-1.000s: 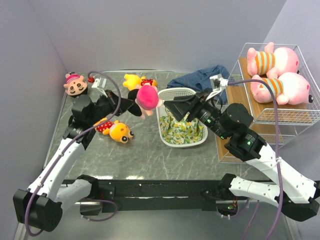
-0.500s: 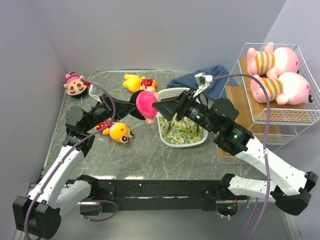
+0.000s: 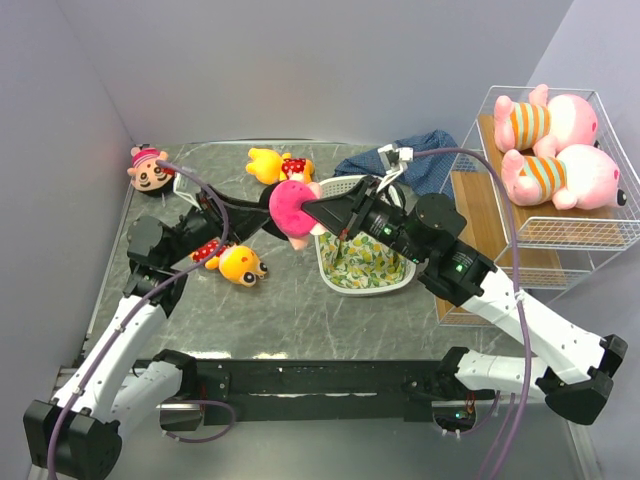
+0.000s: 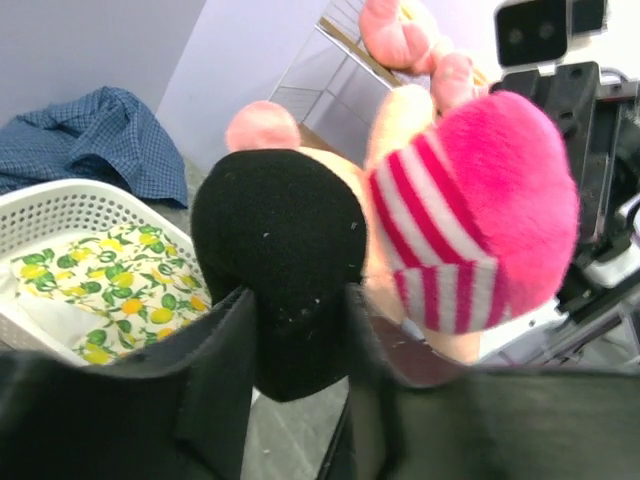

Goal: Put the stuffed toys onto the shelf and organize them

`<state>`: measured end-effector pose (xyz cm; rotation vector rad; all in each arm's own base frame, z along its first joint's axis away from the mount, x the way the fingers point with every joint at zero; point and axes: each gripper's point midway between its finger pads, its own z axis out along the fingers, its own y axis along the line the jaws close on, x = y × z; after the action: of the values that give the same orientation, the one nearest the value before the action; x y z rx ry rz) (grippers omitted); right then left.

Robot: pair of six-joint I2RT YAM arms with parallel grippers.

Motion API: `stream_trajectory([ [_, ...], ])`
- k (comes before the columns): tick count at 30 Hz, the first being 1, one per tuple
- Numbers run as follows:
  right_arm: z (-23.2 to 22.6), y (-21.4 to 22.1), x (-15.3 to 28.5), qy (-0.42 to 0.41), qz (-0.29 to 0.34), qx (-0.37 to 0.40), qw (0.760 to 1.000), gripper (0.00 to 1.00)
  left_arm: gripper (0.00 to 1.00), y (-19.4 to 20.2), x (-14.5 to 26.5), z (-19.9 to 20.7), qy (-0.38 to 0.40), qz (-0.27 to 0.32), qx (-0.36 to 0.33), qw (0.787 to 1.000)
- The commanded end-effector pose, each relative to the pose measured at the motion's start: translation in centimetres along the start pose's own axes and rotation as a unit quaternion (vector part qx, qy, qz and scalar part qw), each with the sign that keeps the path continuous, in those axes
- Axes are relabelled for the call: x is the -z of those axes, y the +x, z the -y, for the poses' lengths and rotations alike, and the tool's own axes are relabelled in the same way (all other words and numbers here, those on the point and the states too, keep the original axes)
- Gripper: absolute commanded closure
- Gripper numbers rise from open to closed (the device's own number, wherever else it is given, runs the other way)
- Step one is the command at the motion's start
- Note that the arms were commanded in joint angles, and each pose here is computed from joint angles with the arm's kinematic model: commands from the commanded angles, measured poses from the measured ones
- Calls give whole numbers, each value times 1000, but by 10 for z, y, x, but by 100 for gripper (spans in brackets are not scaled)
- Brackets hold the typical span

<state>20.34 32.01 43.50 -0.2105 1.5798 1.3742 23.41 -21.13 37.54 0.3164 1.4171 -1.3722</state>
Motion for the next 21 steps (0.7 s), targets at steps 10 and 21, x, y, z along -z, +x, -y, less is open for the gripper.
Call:
stream_trajectory([
  [10, 8, -58, 19, 80, 57, 176, 979, 100, 4, -32, 14, -29, -150, 46, -48, 986],
  [21, 112, -77, 58, 346, -90, 441, 824, 100, 4, -12, 43, -64, -245, -18, -134, 960],
])
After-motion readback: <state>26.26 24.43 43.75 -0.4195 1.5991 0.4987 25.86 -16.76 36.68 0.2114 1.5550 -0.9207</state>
